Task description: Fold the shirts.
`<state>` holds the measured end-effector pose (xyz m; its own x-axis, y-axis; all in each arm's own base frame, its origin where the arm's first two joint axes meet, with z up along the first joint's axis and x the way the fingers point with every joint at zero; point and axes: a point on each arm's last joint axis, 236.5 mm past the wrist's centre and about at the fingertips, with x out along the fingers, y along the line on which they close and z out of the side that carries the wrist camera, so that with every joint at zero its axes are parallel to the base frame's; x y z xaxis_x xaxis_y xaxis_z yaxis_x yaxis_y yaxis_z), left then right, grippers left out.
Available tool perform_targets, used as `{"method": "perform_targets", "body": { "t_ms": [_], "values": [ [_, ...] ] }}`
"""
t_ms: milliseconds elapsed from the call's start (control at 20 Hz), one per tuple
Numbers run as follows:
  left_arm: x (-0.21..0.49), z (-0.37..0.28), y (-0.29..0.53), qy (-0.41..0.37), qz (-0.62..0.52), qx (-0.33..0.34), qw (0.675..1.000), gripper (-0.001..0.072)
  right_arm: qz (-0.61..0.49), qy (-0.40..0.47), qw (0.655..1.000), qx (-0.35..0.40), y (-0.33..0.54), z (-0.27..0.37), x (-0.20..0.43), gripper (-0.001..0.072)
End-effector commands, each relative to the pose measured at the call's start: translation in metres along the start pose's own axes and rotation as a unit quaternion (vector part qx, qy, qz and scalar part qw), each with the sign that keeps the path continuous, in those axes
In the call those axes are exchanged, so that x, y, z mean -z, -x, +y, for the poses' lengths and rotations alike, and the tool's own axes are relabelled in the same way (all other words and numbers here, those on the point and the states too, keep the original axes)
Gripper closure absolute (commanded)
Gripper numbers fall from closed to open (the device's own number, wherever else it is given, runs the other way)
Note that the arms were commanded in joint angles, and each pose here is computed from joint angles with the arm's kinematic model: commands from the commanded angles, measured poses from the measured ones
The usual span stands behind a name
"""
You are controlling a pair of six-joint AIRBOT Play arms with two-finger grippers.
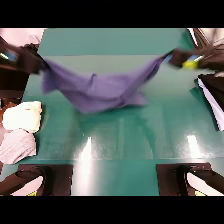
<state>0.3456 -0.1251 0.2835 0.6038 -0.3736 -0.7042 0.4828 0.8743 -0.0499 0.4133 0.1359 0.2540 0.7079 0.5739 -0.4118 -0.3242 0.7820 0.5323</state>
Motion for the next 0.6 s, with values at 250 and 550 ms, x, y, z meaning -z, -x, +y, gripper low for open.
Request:
{"method": "perform_targets", "body": {
  "t_ms": [250,550],
  "values": [
    [-0.064,-0.031,0.175,-0.037,-0.223,-0.049,0.973,0.0682,-0.238,0.164,0.954,0.085,0.238,0.102,-0.103,0.0694],
    [-0.073,-0.033,0.193,-0.031,-0.266,-0.053,0.962,0.0683,-0.186,0.134,0.962,0.147,0.256,0.081,-0.099,0.0694]
  ]
}}
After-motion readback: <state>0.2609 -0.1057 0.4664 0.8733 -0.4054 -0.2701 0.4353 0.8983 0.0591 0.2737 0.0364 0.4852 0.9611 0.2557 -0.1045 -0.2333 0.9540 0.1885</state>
